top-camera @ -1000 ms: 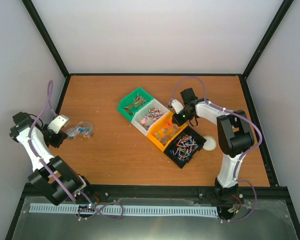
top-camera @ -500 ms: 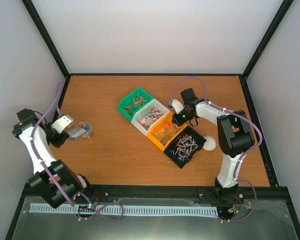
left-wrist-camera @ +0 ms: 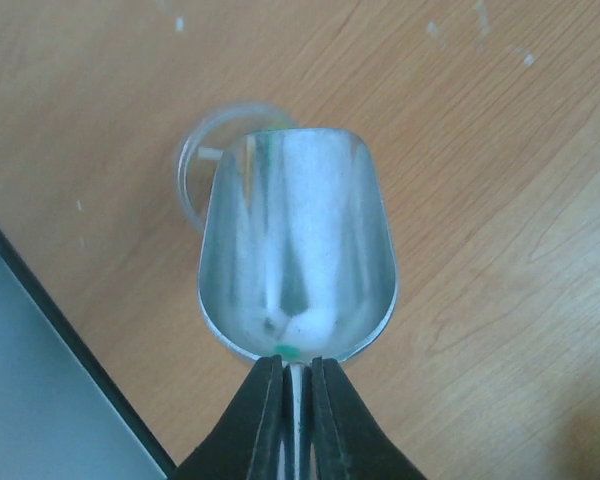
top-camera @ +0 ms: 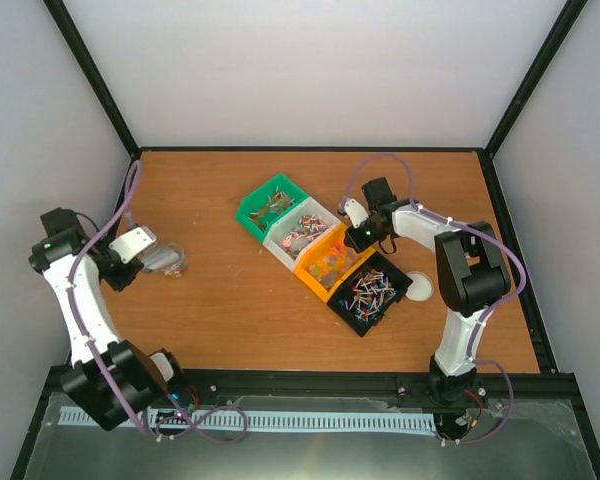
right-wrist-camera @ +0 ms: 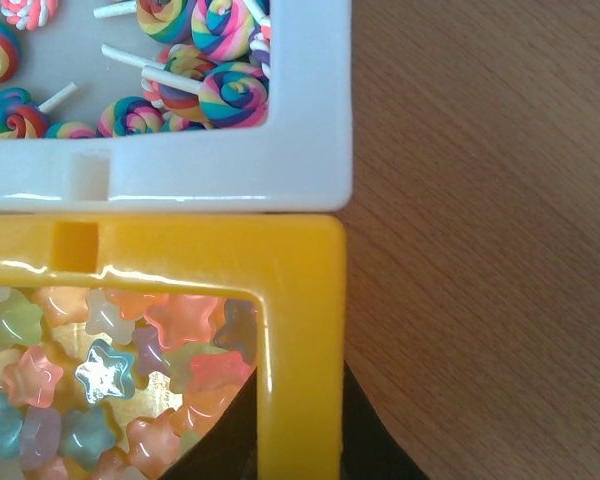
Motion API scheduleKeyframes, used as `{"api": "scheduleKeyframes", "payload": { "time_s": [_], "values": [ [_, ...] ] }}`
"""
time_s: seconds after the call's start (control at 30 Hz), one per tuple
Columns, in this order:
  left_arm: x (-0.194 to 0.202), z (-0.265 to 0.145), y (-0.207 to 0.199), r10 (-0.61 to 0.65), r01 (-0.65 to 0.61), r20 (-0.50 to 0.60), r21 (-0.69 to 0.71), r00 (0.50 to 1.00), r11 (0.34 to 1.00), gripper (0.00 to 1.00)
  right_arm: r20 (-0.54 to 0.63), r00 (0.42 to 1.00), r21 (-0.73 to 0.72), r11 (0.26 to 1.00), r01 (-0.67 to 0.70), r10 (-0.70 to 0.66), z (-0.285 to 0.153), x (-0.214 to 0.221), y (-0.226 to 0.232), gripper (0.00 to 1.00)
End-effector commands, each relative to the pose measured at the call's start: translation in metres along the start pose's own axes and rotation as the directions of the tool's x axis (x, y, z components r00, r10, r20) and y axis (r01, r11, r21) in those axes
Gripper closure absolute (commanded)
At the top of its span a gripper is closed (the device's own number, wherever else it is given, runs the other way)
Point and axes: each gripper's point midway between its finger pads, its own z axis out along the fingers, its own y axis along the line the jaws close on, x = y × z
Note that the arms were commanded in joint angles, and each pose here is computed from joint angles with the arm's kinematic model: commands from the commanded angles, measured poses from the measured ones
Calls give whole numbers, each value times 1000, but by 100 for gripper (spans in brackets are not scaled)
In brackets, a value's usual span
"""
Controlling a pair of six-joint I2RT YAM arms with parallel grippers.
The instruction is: Pack the candies
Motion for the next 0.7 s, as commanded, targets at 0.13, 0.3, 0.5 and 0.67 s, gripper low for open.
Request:
{"api": "scheduleKeyframes", "payload": {
  "time_s": [0.13, 0.3, 0.5, 0.67],
  "values": [
    [-89, -15, -28, 73, -79, 107, 53, 992, 996, 99, -4, 997, -9, 997, -73, 73, 0, 8, -1, 97],
    [-149, 7, -35, 34, -37, 35, 85, 999, 996, 99, 0, 996, -14, 996, -91, 91, 0, 6, 0, 97],
    [-201, 49, -49, 46, -39, -52, 135, 998, 990, 99, 2, 996, -12, 996, -92, 92, 1, 4, 4, 97],
    [-227, 86, -63, 82, -64, -126, 135, 989, 989, 99, 0, 997, -8, 997, -82, 82, 2, 2, 7, 97]
  ]
}}
